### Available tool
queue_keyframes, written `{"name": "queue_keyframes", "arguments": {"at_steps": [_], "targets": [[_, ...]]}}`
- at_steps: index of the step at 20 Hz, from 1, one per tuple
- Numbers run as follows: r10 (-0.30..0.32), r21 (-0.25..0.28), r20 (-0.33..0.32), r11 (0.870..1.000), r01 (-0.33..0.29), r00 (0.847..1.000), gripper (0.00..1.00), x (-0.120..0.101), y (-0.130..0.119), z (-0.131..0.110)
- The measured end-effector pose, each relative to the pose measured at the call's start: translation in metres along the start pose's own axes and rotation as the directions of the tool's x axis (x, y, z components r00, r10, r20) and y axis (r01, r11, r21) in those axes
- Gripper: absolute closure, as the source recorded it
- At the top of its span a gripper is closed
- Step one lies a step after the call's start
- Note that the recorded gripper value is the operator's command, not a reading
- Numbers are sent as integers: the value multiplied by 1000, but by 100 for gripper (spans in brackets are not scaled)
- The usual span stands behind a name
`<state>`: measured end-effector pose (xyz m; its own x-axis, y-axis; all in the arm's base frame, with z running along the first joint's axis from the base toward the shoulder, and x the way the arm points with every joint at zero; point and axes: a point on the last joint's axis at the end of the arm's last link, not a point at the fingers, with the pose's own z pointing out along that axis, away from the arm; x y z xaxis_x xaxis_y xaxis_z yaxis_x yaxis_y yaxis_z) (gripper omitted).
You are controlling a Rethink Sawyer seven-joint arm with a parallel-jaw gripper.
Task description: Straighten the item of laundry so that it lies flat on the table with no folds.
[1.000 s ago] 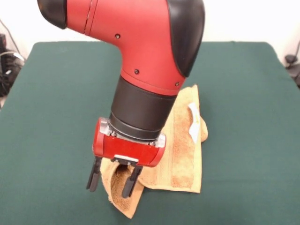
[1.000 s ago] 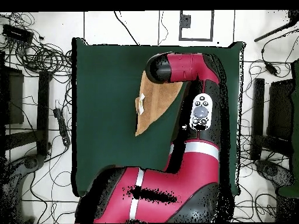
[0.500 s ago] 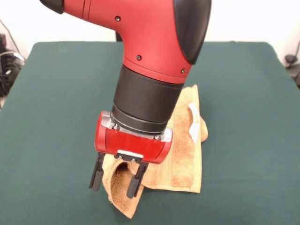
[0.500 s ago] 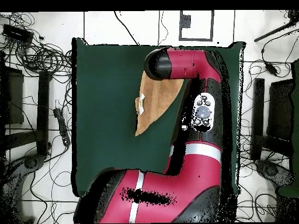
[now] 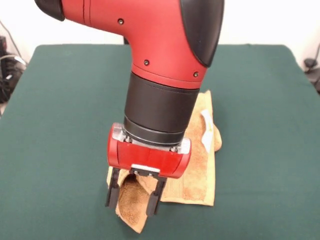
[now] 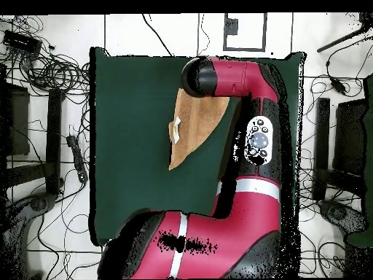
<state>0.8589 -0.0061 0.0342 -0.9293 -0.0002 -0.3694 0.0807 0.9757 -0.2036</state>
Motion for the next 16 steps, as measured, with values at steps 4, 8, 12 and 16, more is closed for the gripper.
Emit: {"name": "queue_keyframes", "arguments": {"at_steps": [4,8,12,16], "targets": [[31,-25,-7,999,-31,999,0,-1,1,0],[67,-58,-33,996,-69,997,0,1,4,1],[82,-78,-69,993,-87,994,0,5,9,1],[90,-101,-109,990,-101,990,0,10,19,1]]}}
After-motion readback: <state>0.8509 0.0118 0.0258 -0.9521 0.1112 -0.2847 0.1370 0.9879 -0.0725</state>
